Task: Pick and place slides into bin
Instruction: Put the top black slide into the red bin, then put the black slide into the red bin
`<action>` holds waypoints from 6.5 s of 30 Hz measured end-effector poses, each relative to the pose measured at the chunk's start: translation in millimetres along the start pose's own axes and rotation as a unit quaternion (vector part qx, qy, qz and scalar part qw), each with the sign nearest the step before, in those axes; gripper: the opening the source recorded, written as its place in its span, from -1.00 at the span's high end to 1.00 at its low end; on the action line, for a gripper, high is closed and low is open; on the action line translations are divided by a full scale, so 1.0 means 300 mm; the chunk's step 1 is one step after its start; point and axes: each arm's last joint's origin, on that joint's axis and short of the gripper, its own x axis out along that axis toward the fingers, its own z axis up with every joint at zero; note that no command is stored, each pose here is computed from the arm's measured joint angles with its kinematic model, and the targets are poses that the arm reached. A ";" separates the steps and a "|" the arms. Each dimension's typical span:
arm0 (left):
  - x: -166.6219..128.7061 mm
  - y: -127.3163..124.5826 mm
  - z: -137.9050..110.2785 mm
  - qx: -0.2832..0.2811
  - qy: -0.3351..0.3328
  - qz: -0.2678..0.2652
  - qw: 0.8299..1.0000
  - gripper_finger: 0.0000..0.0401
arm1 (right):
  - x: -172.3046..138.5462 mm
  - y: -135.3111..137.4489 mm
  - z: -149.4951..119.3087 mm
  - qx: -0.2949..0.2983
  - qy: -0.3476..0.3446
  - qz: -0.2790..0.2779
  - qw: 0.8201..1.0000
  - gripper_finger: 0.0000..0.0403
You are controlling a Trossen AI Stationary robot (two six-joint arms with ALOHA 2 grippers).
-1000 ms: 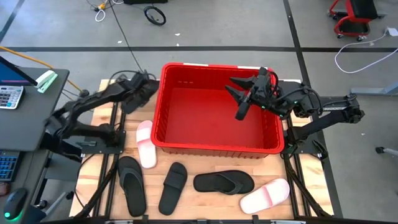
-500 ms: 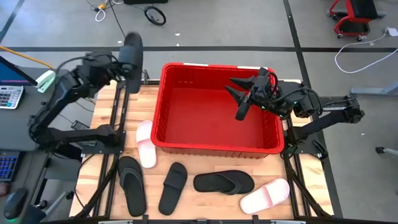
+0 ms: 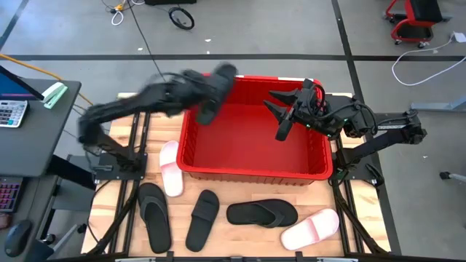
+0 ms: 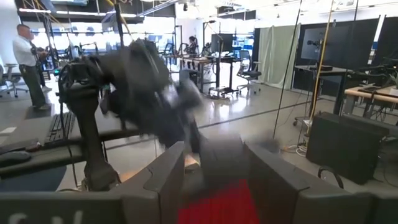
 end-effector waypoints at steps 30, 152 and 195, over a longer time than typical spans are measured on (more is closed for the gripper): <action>0.737 -0.125 -0.177 0.479 0.086 -0.112 0.867 0.95 | -0.005 -0.005 -0.058 -0.007 0.078 -0.006 0.997 0.21; -0.527 -0.783 -1.148 0.390 0.295 -0.070 0.870 0.29 | -0.197 0.197 -0.110 0.066 0.207 0.292 0.931 0.26; -0.541 -0.813 -0.889 0.347 0.298 -0.170 0.873 0.11 | -0.209 0.199 -0.126 0.047 0.227 0.294 0.927 0.26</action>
